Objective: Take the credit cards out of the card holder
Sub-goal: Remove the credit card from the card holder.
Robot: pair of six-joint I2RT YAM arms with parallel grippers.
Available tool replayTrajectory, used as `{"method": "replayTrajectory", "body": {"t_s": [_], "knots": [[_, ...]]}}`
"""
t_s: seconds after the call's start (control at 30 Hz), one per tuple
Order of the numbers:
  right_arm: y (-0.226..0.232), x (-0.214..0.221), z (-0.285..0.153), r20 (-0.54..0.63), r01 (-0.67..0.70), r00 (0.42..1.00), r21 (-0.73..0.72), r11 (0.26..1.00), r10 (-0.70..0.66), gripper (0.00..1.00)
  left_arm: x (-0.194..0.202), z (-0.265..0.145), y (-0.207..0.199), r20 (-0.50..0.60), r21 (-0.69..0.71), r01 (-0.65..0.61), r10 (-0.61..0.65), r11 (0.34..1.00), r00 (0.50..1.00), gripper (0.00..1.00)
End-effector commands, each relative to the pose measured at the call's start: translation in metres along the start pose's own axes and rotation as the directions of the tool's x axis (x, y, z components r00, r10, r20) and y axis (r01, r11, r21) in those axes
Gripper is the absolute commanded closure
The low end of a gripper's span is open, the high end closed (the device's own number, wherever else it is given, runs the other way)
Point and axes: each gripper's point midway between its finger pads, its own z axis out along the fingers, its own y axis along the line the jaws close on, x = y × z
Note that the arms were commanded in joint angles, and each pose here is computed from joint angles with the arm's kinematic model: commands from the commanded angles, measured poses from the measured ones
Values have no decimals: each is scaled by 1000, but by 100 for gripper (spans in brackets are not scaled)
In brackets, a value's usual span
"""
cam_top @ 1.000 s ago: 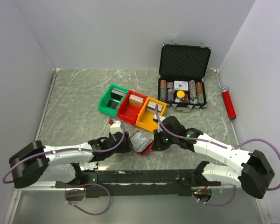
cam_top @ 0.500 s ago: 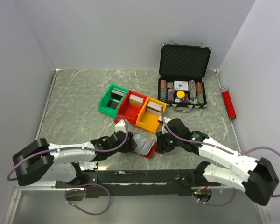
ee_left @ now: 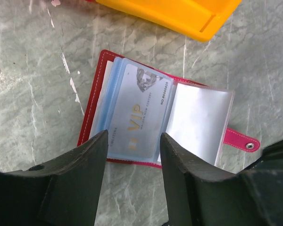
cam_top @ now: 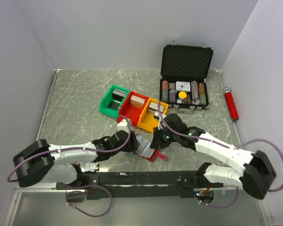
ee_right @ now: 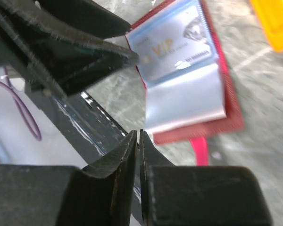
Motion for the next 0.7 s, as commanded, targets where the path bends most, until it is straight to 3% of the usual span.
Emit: {"method": "replayTrajectory", "body": {"t_s": [0.0,0.5,0.57,0.67], "knots": [[26,-25,19,23,-19,999,-125,992,22,87,-13,6,-9,43,30,-11,10,1000,999,48],[-36,49,56,-175,-145,972,65,987,155,90,17,23,15,-53,-13,-17,16,1000,998,59],[-43,57,60,-194,-170,963,94,981,186,90,20,23,17,-61,-20,-15,14,1000,998,62],[-49,63,66,-205,-202,953,115,973,222,89,24,19,22,-64,-26,-8,6,1000,998,74]]}}
